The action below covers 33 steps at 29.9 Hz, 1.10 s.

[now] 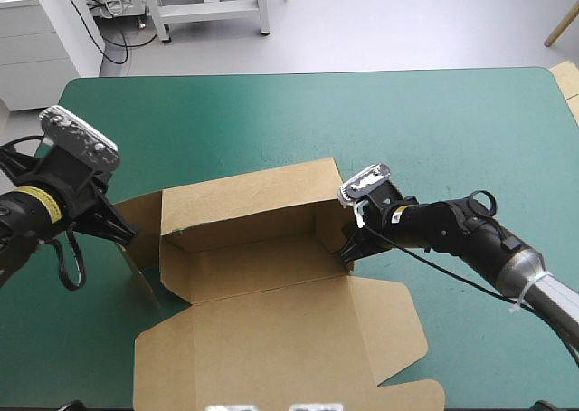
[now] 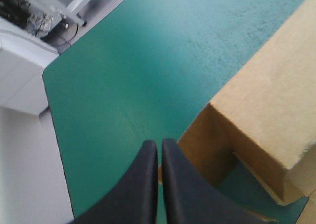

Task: Fold the box

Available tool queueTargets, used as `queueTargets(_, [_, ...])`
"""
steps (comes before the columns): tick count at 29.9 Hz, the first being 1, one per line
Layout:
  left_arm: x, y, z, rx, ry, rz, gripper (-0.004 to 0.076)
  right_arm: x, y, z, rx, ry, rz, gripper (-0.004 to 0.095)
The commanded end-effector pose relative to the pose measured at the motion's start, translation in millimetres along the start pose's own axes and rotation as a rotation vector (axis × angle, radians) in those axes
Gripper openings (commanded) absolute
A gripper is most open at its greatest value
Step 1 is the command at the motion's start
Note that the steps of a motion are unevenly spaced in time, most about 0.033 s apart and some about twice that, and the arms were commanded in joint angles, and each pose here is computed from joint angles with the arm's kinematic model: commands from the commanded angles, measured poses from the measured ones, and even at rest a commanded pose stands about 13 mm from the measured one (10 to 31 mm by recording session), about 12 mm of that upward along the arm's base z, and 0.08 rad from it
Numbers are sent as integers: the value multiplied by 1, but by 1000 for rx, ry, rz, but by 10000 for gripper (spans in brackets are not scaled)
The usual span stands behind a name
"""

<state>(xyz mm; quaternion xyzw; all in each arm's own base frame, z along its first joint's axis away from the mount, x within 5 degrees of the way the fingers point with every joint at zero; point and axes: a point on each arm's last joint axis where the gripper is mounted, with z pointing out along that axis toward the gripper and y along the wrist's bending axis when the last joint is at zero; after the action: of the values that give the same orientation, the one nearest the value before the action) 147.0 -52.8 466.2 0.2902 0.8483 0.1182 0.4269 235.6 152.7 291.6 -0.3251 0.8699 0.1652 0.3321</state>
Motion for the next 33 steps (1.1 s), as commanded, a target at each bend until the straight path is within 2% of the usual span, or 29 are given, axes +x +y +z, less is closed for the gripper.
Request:
queueTargets(1, [7,16,-3,-27,38,-119,12,-11,2,-14,10,-68,-20,-20])
queueTargets(5, [14,25,6,-7,44,-202,12,-11,1,-16,27,-76,-20,-20])
queueTargets(13, [32,36,33,-5,30,-390,11,-10,-4,-36,133,-91,-28,-20])
queueTargets(18, [40,36,40,-9,69,-406,11,-2,-7,-49,188,-35,67,-20])
queueTargets(24, [39,37,40,-15,55,-406,7,11,-17,-57,324,73,175,-20])
queueTargets(30, [37,37,40,-22,40,-404,7,15,-19,-57,334,115,188,-20])
queueTargets(33, [36,38,40,-27,27,-403,7,17,-30,-54,352,126,243,-20])
